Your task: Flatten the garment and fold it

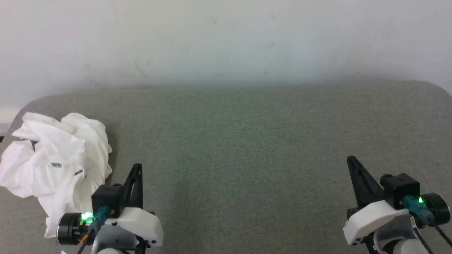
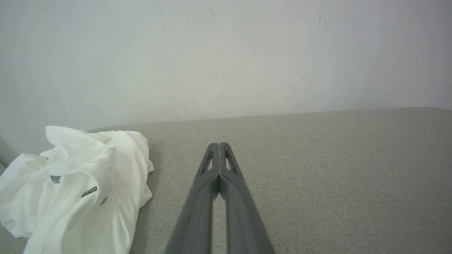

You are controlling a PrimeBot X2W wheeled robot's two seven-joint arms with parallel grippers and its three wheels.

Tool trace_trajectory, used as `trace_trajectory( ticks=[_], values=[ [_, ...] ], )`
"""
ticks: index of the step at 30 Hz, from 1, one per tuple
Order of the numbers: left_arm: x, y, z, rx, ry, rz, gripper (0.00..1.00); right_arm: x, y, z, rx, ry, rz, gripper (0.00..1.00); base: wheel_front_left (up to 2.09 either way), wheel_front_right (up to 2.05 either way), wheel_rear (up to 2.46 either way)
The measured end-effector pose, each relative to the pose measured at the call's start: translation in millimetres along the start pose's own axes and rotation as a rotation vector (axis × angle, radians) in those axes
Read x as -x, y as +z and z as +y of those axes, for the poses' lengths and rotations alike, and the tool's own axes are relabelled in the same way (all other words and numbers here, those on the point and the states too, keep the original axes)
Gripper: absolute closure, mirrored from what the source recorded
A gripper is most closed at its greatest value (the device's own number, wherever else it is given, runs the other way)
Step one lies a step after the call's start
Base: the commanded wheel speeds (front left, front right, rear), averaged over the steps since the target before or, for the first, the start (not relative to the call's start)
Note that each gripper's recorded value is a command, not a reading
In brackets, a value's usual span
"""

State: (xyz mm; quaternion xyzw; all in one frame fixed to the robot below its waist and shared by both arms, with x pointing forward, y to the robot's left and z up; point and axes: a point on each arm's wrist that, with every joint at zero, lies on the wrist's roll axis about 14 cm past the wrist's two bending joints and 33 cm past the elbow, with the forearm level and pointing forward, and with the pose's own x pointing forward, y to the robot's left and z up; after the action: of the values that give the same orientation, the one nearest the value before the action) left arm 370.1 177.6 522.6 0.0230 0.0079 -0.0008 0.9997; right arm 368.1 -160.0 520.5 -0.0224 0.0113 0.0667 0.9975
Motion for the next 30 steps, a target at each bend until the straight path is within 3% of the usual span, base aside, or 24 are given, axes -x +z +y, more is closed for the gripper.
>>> trace_trajectory(
  ticks=[27,28,30],
  values=[
    [0.0,0.0,0.0,0.0,0.0,0.0,1.0,0.0,0.0,0.0,0.0,0.0,0.0,1.0,0.0,0.0,0.0],
    [0.0,-0.1,-0.1,0.0,0.0,0.0,0.0,0.1,-0.2,0.0,0.0,0.0,0.001,0.0,0.0,0.0,0.0],
    [0.1,-0.4,-0.5,0.0,-0.002,0.001,0.0,0.3,-1.2,0.0,0.0,0.0,0.004,0.0,0.0,0.0,0.0]
  ],
)
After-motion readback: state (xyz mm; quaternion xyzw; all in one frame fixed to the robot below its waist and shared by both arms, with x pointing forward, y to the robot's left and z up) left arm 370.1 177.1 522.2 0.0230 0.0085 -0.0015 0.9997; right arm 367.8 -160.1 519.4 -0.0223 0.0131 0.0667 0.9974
